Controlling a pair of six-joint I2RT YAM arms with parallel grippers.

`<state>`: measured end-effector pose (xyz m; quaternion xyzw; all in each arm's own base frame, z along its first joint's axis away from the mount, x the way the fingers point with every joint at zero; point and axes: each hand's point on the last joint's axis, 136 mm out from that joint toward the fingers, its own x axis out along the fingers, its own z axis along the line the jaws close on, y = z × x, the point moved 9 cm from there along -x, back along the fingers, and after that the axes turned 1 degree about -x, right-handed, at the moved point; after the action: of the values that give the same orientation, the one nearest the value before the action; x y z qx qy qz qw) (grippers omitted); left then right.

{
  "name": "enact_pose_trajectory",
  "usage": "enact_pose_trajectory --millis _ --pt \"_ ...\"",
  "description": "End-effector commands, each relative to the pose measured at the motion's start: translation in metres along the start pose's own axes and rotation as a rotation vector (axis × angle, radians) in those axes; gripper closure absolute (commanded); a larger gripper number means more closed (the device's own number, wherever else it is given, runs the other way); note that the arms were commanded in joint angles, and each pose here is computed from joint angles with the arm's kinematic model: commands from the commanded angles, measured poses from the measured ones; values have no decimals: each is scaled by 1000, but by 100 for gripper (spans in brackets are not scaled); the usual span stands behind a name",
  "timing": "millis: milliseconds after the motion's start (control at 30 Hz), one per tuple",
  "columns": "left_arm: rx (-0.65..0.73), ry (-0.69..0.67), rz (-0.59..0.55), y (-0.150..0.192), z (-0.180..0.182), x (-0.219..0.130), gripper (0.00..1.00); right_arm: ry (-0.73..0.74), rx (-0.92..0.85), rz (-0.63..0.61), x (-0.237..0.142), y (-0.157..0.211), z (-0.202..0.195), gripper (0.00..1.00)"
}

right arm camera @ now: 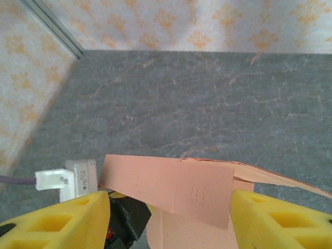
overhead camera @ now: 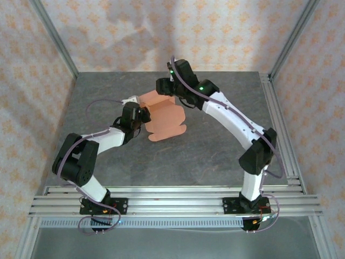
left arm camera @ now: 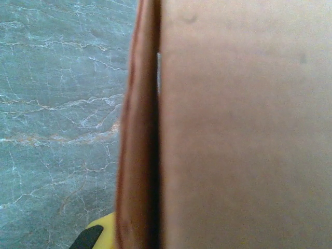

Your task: Fold the paper box

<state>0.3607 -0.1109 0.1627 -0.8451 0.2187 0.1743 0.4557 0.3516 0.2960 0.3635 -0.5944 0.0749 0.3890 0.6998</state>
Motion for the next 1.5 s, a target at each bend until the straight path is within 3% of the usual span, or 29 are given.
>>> enact_pose_trajectory --millis 0,467,767,833,933,1033,1267,1467 --pt "23 -6 -42 -6 -3 -8 100 7 -18 62 7 4 1 40" --pt "31 -3 -42 -6 -4 -11 100 -4 24 151 43 19 1 55" --pt "36 -9 -37 -4 -2 -11 100 -6 42 140 40 16 0 93" --pt "36 -9 -37 -4 -2 -11 100 -1 43 136 40 15 -1 88" --pt "38 -9 -36 -4 -2 -11 100 3 44 126 38 14 -1 61" --pt "40 -24 -35 -4 0 -11 100 2 37 94 29 10 -2 51" --pt "43 -59 7 1 7 -12 100 -7 -22 -19 -18 9 -17 42" --pt "111 31 65 5 3 -17 100 -36 93 -124 -62 8 -74 44"
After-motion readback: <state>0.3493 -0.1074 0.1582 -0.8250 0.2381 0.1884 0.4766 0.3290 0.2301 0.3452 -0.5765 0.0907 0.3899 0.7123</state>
